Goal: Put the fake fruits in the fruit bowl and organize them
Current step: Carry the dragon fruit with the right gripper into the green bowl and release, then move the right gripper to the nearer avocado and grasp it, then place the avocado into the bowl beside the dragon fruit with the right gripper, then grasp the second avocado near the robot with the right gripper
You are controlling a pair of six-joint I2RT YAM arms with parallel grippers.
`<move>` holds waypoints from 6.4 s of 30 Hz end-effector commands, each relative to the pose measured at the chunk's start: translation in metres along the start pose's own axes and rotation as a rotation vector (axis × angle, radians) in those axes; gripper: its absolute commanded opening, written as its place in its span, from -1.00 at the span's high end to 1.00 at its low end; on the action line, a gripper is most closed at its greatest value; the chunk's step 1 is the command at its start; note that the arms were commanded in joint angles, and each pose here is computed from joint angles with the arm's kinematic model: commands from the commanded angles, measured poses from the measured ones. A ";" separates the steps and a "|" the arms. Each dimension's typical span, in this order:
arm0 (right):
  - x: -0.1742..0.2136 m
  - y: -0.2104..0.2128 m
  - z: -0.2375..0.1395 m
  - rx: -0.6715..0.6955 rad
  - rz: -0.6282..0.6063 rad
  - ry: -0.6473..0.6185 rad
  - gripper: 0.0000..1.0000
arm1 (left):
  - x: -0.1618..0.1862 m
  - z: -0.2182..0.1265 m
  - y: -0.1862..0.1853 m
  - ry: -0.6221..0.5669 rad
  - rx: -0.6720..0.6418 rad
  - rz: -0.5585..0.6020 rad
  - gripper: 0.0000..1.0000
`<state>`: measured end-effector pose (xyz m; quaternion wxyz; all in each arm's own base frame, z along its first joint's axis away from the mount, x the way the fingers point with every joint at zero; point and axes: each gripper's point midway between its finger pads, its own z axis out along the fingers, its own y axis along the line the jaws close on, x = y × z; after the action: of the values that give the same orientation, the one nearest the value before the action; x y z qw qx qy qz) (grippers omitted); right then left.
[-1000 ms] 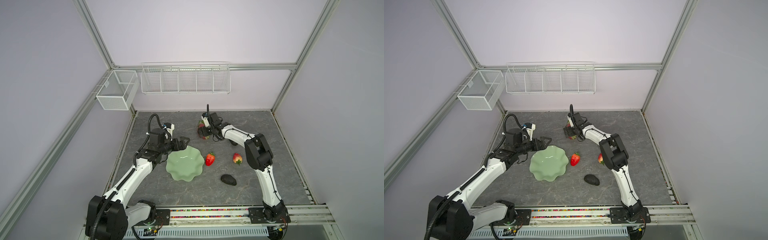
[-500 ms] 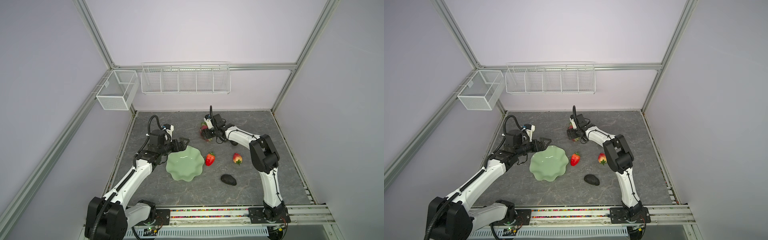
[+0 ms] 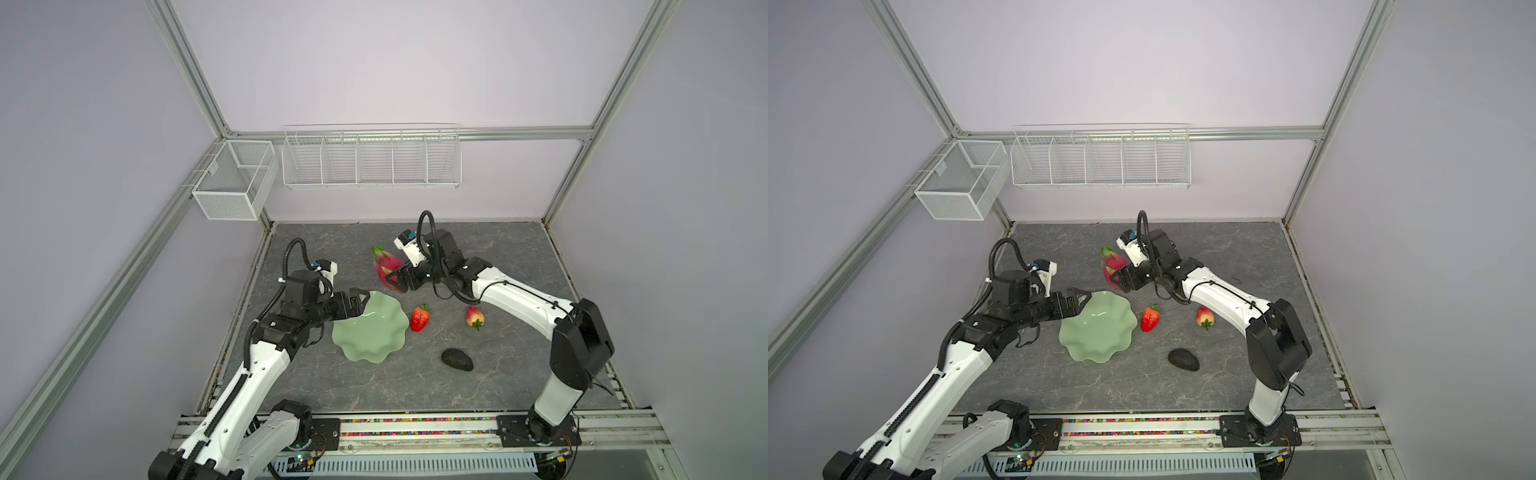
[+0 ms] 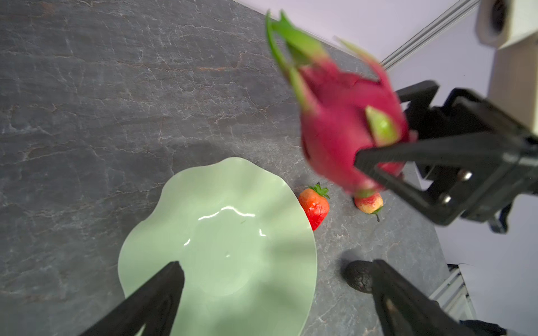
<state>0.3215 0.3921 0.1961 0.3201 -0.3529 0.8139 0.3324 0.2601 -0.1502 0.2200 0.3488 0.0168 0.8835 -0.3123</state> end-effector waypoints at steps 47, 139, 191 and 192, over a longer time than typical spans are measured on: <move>0.101 0.064 0.060 -0.056 -0.156 0.223 -0.76 | 0.081 0.029 0.059 0.166 -0.150 -0.228 -0.66; 0.045 0.026 0.083 -0.133 0.033 0.215 0.14 | 0.035 -0.010 0.043 -0.091 -0.376 -0.029 -0.99; 0.194 -0.047 -0.126 0.600 0.268 0.459 -0.93 | 0.080 0.042 -0.085 0.114 0.260 0.256 -0.99; 0.201 -0.045 -0.129 0.592 0.277 0.466 -0.92 | 0.082 0.044 -0.088 0.123 0.264 0.261 -0.99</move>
<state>0.2374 0.2324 0.1256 0.2169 -0.2248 0.9463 0.0836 0.2036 -0.2403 0.1699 0.3117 0.1551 0.8711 -0.3464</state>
